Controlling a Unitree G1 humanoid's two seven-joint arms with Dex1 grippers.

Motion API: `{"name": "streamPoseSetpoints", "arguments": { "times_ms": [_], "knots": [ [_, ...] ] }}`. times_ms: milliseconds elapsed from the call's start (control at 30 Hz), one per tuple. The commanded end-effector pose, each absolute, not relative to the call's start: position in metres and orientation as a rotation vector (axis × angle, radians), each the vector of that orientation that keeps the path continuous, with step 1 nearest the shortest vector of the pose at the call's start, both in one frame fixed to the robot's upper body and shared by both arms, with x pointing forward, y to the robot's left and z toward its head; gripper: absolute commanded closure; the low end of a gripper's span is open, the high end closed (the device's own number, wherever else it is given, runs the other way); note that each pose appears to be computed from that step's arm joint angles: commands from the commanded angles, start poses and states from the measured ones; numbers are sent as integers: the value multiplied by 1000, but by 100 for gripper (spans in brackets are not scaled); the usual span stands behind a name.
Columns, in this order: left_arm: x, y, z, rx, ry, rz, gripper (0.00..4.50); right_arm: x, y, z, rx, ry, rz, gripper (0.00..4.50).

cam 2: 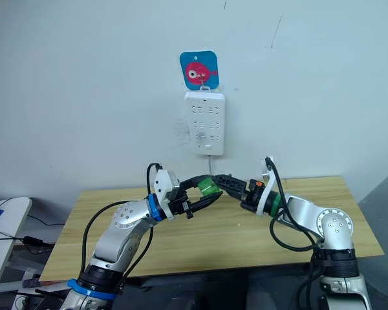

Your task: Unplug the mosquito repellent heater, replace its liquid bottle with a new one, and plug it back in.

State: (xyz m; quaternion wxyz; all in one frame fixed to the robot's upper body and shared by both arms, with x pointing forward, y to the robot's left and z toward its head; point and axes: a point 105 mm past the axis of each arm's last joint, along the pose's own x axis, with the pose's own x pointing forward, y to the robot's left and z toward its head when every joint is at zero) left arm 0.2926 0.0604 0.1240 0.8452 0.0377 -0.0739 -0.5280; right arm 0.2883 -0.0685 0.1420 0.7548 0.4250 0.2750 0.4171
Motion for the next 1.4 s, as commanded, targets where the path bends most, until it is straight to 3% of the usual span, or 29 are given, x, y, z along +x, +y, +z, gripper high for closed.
{"name": "streamPoseSetpoints", "arguments": {
  "times_ms": [33,300,333,433,633,667,833,967,1300,1400],
  "knots": [
    [285,54,137,83,-208,-1149,221,290,-64,153,940,563,934,62],
    [283,53,136,86,-199,-1161,221,291,-65,152,952,562,925,364],
    [283,53,136,85,-199,-1163,221,291,-65,153,954,561,926,369],
    [284,53,136,89,-195,-1163,221,290,-66,153,957,560,928,369],
    [288,60,133,110,-163,-1154,20,296,-73,147,938,544,871,369],
    [288,64,133,123,-151,-1158,0,301,-78,139,840,523,827,369],
    [286,74,128,227,-79,-1214,0,330,-108,89,250,400,649,369],
    [282,75,123,276,-16,-1269,0,349,-126,63,-209,241,639,369],
    [286,75,123,310,-14,-1273,0,378,-158,10,-357,323,579,369],
    [285,75,123,310,-12,-1273,0,382,-164,5,-353,339,553,263]
  ]
}}
